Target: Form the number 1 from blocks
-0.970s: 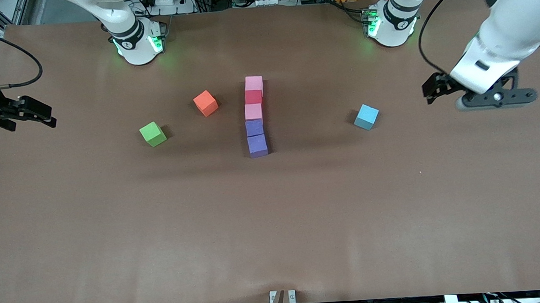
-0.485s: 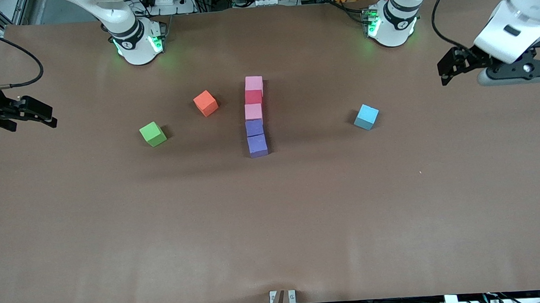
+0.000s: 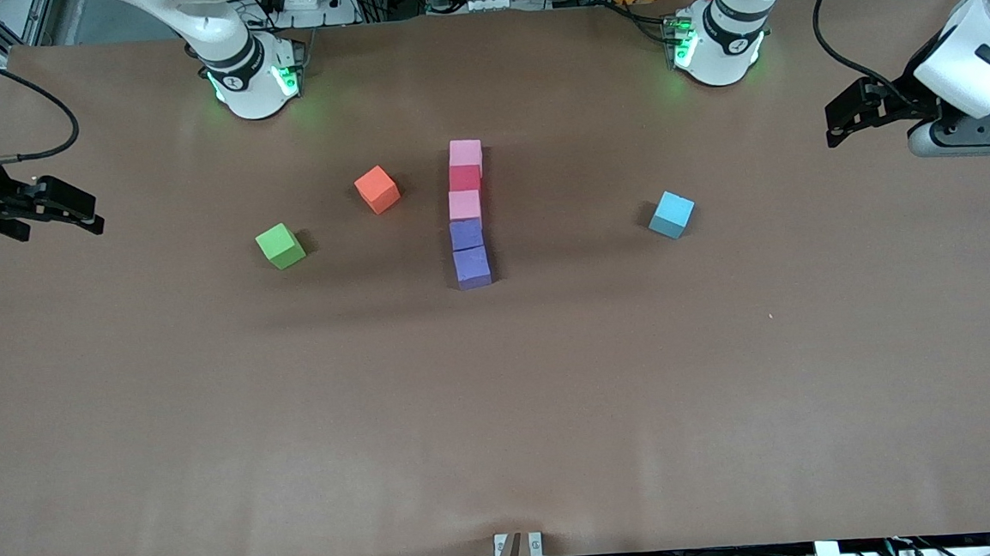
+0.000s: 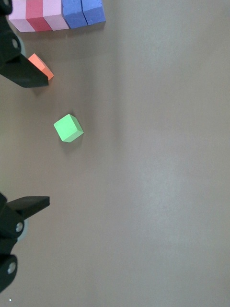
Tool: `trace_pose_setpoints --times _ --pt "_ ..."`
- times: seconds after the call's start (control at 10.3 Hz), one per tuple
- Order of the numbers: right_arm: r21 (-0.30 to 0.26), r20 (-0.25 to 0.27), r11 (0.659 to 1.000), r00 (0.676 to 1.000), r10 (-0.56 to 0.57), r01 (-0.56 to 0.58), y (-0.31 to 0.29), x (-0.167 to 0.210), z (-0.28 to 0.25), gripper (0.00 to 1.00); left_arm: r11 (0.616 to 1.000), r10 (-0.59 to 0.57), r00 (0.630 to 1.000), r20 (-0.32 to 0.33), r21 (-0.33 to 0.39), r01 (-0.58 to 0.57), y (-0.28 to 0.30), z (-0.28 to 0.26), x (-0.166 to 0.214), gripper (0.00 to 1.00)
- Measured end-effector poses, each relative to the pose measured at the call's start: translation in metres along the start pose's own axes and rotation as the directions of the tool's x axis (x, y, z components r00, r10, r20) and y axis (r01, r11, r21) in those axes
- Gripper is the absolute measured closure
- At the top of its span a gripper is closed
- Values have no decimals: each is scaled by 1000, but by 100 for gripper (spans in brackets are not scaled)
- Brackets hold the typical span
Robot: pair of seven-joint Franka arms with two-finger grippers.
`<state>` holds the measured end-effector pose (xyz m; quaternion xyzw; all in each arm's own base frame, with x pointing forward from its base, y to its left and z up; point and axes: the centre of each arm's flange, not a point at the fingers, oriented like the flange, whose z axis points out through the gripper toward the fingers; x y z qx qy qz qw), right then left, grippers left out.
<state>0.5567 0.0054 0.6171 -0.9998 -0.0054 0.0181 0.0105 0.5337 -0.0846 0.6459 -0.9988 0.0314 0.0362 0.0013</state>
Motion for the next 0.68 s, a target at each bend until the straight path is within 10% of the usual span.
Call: trace_pose_setpoints --times 0.68 --pt "-2 -8 999 999 45 -45 27 -1 -6 0 1000 -23 1000 -12 -3 23 -12 -5 1 0"
